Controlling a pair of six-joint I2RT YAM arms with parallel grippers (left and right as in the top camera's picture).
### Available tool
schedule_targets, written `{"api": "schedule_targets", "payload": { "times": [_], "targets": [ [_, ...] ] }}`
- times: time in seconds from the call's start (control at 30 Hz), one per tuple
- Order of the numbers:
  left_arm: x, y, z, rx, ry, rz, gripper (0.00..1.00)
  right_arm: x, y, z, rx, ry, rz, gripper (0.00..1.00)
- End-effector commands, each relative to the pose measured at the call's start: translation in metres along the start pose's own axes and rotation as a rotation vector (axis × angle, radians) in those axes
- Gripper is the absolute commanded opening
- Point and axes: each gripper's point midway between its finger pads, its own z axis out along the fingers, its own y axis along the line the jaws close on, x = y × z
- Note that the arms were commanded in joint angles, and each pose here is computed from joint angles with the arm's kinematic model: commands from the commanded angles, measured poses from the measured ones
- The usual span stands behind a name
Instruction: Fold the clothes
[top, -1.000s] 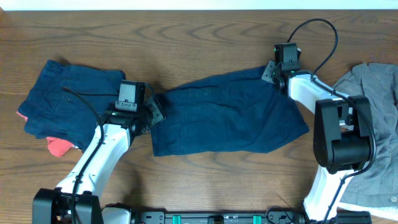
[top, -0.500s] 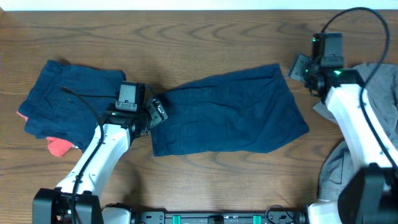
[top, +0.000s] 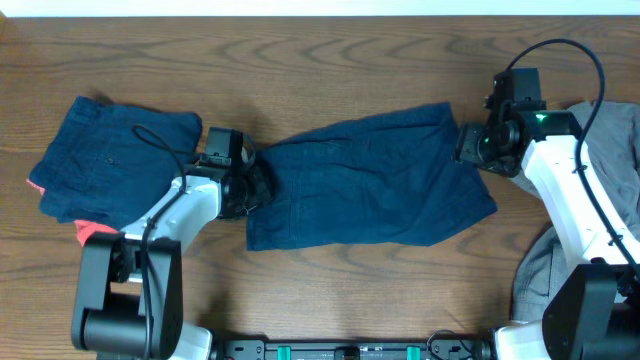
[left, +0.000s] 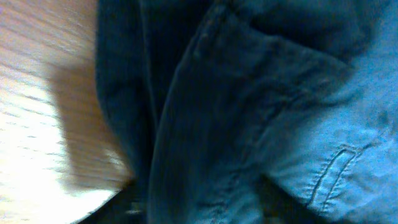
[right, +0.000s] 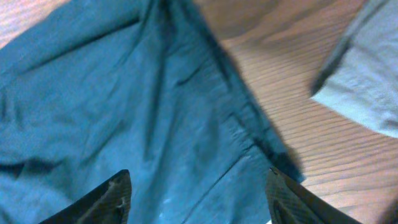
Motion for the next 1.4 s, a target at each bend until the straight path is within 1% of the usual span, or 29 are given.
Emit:
{"api": "schedule_targets", "payload": {
  "times": [0.0, 0.07, 0.13, 0.17, 0.2, 0.23, 0.27, 0.3, 0.43, 0.57, 0.8, 0.87, 0.93, 1.07, 1.13, 1.23, 1.37],
  "targets": [
    [0.043, -0.002, 0.019, 0.08, 0.2, -0.019, 0.06, 0.017, 0.034, 0.0, -0.139, 0.063, -0.106, 0.6],
    [0.047, -0.01, 0.013, 0.121, 0.226, -0.024, 0.06, 0.027, 0.046, -0.001, -0.174, 0.088, -0.163, 0.55],
    [0.049, -0.011, 0.006, 0.122, 0.23, -0.025, 0.06, 0.036, 0.057, -0.002, -0.203, 0.111, -0.221, 0.42],
    [0.049, -0.012, 0.002, 0.121, 0.228, -0.026, 0.06, 0.042, 0.064, -0.002, -0.223, 0.124, -0.26, 0.35],
    [0.049, -0.014, -0.006, 0.124, 0.222, -0.027, 0.06, 0.048, 0.07, -0.002, -0.239, 0.135, -0.294, 0.25],
    [0.048, -0.015, -0.011, 0.126, 0.216, -0.029, 0.06, 0.053, 0.076, -0.001, -0.251, 0.143, -0.319, 0.19],
    [0.045, -0.018, -0.021, 0.133, 0.202, -0.031, 0.06, 0.058, 0.081, 0.0, -0.257, 0.151, -0.339, 0.08],
    [0.043, -0.02, -0.03, 0.139, 0.191, -0.033, 0.06, 0.064, 0.085, 0.002, -0.26, 0.16, -0.363, 0.02],
    [0.031, -0.031, -0.073, 0.171, 0.128, -0.036, 0.06, 0.092, 0.102, 0.014, -0.28, 0.211, -0.445, 0.01],
    [0.023, -0.05, -0.112, 0.221, 0.049, 0.002, 0.06, 0.139, 0.136, 0.032, -0.411, 0.294, -0.561, 0.01],
    [0.02, -0.064, -0.146, 0.287, -0.046, 0.004, 0.06, 0.225, 0.178, 0.07, -0.52, 0.479, -0.688, 0.02],
    [0.021, -0.071, -0.154, 0.323, -0.052, 0.007, 0.06, 0.243, 0.19, 0.082, -0.528, 0.498, -0.711, 0.02],
    [0.023, -0.079, -0.163, 0.365, -0.055, 0.023, 0.06, 0.253, 0.203, 0.095, -0.534, 0.475, -0.728, 0.03],
    [0.022, -0.083, -0.172, 0.383, -0.075, 0.037, 0.06, 0.249, 0.234, 0.101, -0.601, 0.383, -0.736, 0.03],
    [0.023, -0.082, -0.171, 0.377, -0.07, 0.034, 0.06, 0.236, 0.241, 0.095, -0.606, 0.343, -0.734, 0.07],
    [0.02, -0.073, -0.166, 0.323, -0.081, 0.017, 0.06, 0.198, 0.232, 0.082, -0.527, 0.278, -0.695, 0.08],
    [0.018, -0.061, -0.162, 0.261, -0.096, -0.001, 0.06, 0.13, 0.192, 0.057, -0.337, 0.153, -0.608, 0.09]
  ]
}}
